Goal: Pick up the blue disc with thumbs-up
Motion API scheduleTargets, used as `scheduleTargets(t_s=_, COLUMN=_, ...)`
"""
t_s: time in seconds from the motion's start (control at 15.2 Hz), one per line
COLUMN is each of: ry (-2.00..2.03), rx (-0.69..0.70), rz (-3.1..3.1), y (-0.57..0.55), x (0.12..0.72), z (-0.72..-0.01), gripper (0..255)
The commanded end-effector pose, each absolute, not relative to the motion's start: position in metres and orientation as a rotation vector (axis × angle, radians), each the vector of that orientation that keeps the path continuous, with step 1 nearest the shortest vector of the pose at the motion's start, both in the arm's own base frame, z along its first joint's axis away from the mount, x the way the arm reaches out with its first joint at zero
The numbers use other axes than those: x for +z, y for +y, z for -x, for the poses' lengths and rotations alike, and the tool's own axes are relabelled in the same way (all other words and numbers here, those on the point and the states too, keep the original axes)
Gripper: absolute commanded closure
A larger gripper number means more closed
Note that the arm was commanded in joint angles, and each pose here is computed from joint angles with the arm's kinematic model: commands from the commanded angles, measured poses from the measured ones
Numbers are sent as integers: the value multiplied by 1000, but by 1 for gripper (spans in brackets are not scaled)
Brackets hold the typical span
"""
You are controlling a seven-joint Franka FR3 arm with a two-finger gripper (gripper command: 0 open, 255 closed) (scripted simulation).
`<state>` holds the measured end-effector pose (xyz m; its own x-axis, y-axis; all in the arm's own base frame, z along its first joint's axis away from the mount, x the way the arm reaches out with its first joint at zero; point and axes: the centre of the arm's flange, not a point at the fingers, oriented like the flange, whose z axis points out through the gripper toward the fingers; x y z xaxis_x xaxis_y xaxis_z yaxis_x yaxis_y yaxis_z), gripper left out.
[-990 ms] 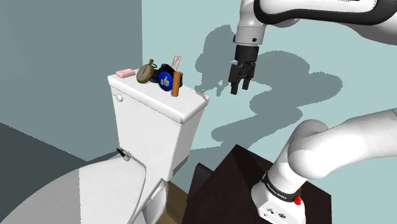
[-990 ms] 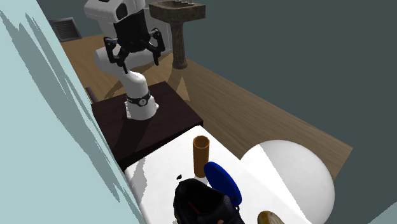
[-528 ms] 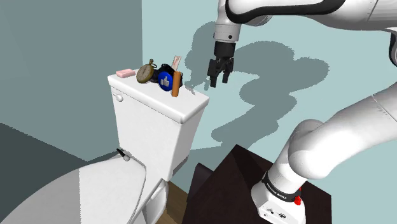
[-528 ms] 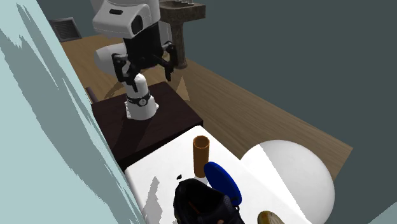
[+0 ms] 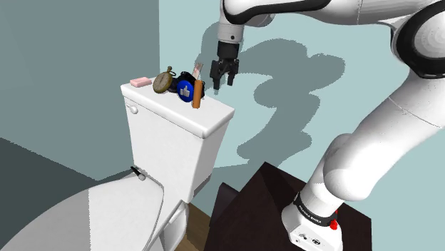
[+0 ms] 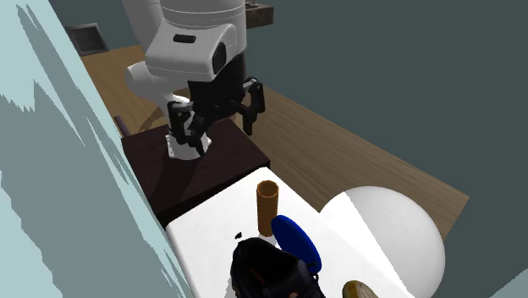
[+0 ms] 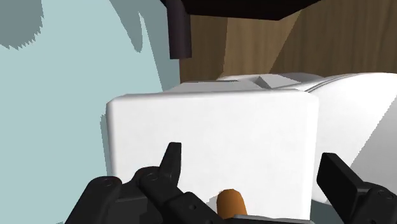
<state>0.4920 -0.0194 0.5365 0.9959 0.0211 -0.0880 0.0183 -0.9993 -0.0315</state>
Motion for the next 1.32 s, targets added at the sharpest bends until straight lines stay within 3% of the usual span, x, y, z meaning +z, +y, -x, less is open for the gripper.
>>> scheduleTargets(t_s=0.0, ry=-52, rx=117, rz=3111, y=-17, x=536, z=-518, gripper=0)
scheduleTargets(t_s=0.73, ry=-163, rx=7, rz=3120, y=-1, x=537, z=-652, gripper=0)
scheduleTargets(t_s=1.25, ry=-167, rx=3, rz=3120, y=0, x=497, z=-657, gripper=0)
